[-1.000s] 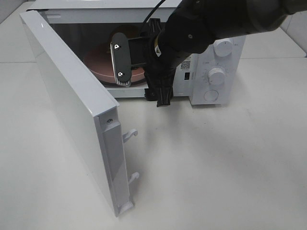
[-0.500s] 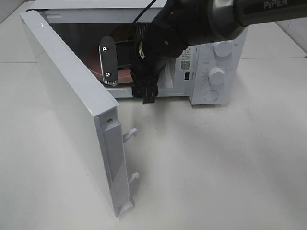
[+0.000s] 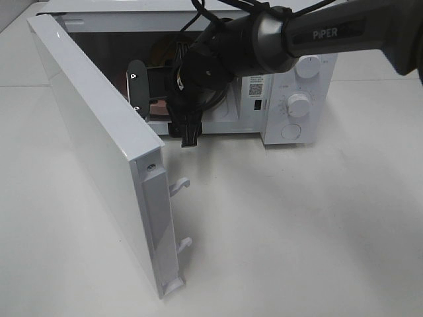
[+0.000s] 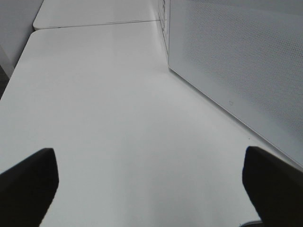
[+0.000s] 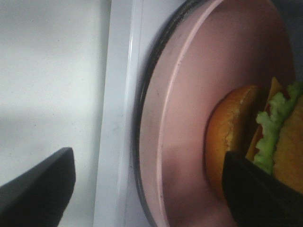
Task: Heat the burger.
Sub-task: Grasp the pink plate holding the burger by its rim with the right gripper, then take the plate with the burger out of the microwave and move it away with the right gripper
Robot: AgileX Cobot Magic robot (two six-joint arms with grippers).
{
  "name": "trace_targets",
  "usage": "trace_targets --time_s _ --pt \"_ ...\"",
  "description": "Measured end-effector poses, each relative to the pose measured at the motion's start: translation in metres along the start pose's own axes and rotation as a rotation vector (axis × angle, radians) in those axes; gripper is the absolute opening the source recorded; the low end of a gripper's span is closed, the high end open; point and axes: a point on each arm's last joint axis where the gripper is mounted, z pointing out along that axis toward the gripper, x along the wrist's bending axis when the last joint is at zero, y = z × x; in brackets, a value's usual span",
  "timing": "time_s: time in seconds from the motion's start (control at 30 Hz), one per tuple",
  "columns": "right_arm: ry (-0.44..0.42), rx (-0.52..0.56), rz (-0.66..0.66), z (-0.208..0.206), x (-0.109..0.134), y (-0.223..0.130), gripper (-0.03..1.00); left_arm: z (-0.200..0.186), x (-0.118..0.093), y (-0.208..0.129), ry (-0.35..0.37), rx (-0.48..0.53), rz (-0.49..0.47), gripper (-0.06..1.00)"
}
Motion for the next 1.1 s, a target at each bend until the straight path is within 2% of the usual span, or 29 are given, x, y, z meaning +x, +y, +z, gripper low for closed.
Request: trace_targets --time_s 0.23,0.63,0.7,0.73,0.77,0.8,0.83,0.87,0.9,0.93,0.97,1.0,1.03,1.1 --pt "0.011 0.001 0.002 0.016 0.007 -0.001 0.78 0.0 0.0 0.0 0.0 0.0 0.0 0.98" --pt "0.004 -0.009 0.001 0.018 0.007 0.0 0.75 0.0 0.0 0.0 0.0 0.0 0.0 0.98" --pt "0.004 -0.009 0.001 0.018 0.007 0.0 0.68 0.0 0.0 0.0 0.0 0.0 0.0 0.98" --pt "0.004 -0.009 0.001 0.018 0.007 0.0 0.68 0.0 0.0 0.0 0.0 0.0 0.0 0.98" --pt "0.005 -0.008 0.001 0.018 0.007 0.0 0.6 0.0 0.0 0.0 0.0 0.0 0.0 0.98" --pt "0.005 -0.008 0.001 0.018 0.007 0.0 0.6 0.0 0.0 0.0 0.0 0.0 0.0 0.98" --pt "0.008 -0.004 0.001 0.018 0.007 0.0 0.54 0.0 0.0 0.0 0.0 0.0 0.0 0.98" --pt "0.01 -0.003 0.004 0.018 0.007 0.0 0.43 0.0 0.0 0.0 0.0 0.0 0.0 0.98" --pt "0.01 -0.003 0.004 0.018 0.007 0.0 0.43 0.0 0.0 0.0 0.0 0.0 0.0 0.98" --pt "0.013 -0.006 0.02 0.018 0.007 0.0 0.3 0.0 0.0 0.0 0.0 0.0 0.0 0.98" --pt "0.012 -0.007 0.026 0.018 0.007 0.0 0.24 0.0 0.0 0.0 0.0 0.0 0.0 0.98" --pt "0.012 -0.007 0.026 0.018 0.007 0.0 0.24 0.0 0.0 0.0 0.0 0.0 0.0 0.98" --pt "0.011 -0.011 0.036 0.017 0.006 0.001 0.14 0.0 0.0 0.0 0.0 0.0 0.0 0.98" --pt "0.009 -0.012 0.036 0.016 0.005 0.001 0.11 0.0 0.0 0.0 0.0 0.0 0.0 0.98"
